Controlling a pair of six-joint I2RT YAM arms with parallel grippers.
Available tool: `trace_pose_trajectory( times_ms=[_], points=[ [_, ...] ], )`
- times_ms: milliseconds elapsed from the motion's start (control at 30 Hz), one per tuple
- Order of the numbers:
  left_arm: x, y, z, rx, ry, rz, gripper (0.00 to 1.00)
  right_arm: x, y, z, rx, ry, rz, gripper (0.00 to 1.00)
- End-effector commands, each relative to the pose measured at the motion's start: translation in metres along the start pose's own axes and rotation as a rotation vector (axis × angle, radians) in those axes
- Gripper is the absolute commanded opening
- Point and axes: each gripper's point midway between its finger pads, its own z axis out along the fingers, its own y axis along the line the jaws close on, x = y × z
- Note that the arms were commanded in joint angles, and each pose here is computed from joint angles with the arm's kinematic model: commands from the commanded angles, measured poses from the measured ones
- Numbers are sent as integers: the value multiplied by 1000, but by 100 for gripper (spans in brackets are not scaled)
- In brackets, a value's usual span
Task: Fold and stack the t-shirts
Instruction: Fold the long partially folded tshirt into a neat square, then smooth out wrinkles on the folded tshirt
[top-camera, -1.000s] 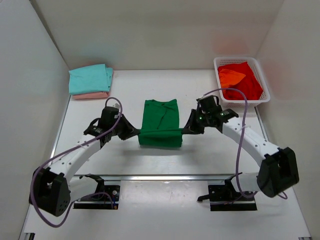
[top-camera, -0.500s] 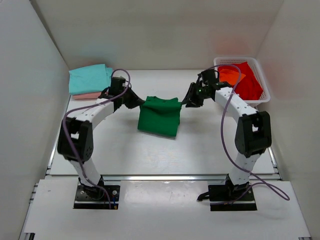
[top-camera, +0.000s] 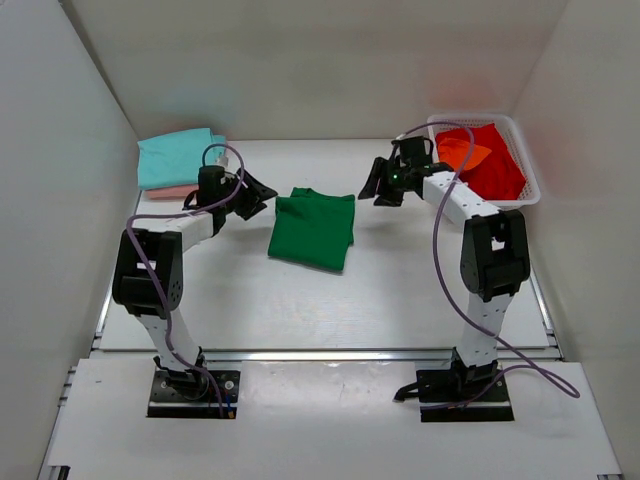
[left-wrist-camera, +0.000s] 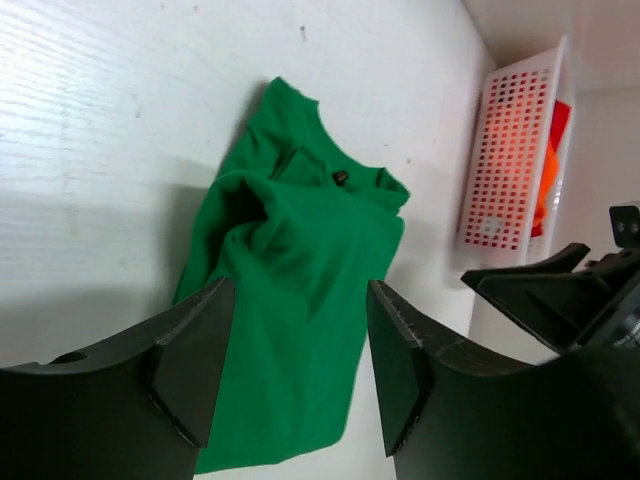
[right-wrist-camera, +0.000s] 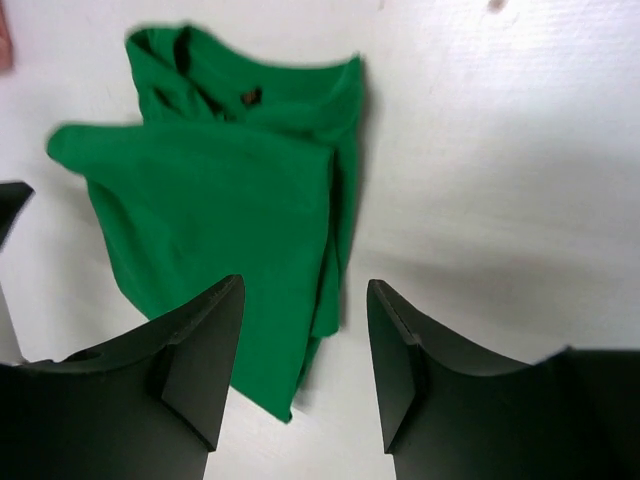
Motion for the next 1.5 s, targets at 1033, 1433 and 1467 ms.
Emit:
trace_pose_trajectory(
  times_ms=[1033,1433,1467],
  points=[
    [110,68,-29,-301,199,83,64,-4,107,98,-559,36,-543,54],
    [100,79,-16,-324,234,81,64,41,124,130,-585,128,-621,53],
    [103,79,-17,-325,232,85,64,41,124,132,-574,130,-618,52]
  ],
)
